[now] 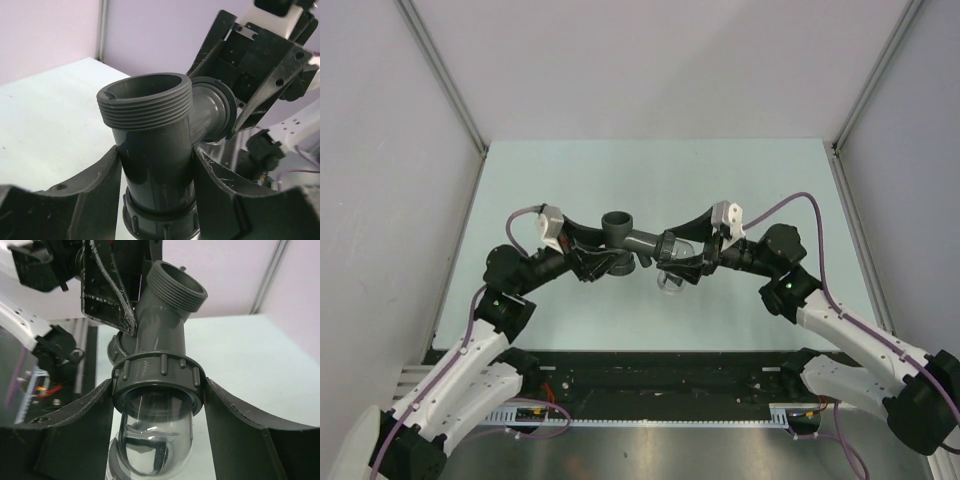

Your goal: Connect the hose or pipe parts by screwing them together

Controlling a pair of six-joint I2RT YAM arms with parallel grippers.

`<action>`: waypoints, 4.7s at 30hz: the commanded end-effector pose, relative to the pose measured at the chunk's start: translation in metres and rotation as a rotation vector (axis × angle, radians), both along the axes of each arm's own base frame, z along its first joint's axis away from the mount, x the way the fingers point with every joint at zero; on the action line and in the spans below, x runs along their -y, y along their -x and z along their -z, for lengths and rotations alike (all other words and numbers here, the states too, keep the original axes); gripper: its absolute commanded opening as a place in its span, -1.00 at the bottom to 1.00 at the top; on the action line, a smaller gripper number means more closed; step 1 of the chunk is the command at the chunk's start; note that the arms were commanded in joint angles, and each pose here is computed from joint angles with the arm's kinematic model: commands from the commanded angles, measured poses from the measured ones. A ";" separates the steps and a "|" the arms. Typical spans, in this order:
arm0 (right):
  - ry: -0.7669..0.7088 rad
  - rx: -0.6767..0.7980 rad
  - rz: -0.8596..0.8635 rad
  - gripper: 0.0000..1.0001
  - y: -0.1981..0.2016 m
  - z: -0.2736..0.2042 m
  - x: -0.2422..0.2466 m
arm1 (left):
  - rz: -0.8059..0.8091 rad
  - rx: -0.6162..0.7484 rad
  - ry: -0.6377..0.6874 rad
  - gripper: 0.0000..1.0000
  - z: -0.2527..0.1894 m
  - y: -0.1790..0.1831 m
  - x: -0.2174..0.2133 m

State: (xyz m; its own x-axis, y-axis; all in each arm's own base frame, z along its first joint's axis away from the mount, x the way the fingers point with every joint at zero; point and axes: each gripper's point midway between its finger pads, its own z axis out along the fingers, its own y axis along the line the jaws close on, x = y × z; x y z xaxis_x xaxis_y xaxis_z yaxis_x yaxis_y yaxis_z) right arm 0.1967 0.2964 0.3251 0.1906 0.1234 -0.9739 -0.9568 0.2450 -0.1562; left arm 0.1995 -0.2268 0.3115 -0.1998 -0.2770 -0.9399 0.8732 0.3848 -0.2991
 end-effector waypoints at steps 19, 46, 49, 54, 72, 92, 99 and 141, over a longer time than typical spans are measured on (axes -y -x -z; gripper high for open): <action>0.214 0.543 0.183 -1.00 -0.027 -0.015 0.033 | -0.044 -0.258 -0.031 0.50 -0.020 -0.017 -0.020; 0.551 1.276 0.404 -1.00 0.018 -0.028 -0.005 | 0.197 -0.756 0.035 0.73 0.002 -0.009 -0.010; 0.517 1.291 0.419 -1.00 0.018 -0.028 -0.011 | 0.215 -0.820 0.043 0.72 0.007 -0.010 -0.006; 0.508 1.292 0.386 -1.00 0.021 -0.017 -0.021 | 0.258 -0.896 0.051 0.46 0.011 -0.013 -0.002; 0.225 0.426 0.234 -1.00 -0.001 0.027 -0.032 | 0.084 -0.235 0.096 -0.99 -0.008 -0.025 -0.007; -0.078 -0.236 -0.130 -1.00 -0.009 0.006 0.005 | 0.097 0.333 0.116 -0.86 -0.021 -0.002 0.005; 0.006 -0.027 0.053 -1.00 -0.024 -0.003 0.024 | 0.076 0.027 0.186 0.68 -0.030 -0.018 -0.019; 0.530 1.122 0.617 -1.00 -0.024 -0.019 0.021 | -0.041 -0.885 0.340 0.82 -0.044 -0.057 -0.039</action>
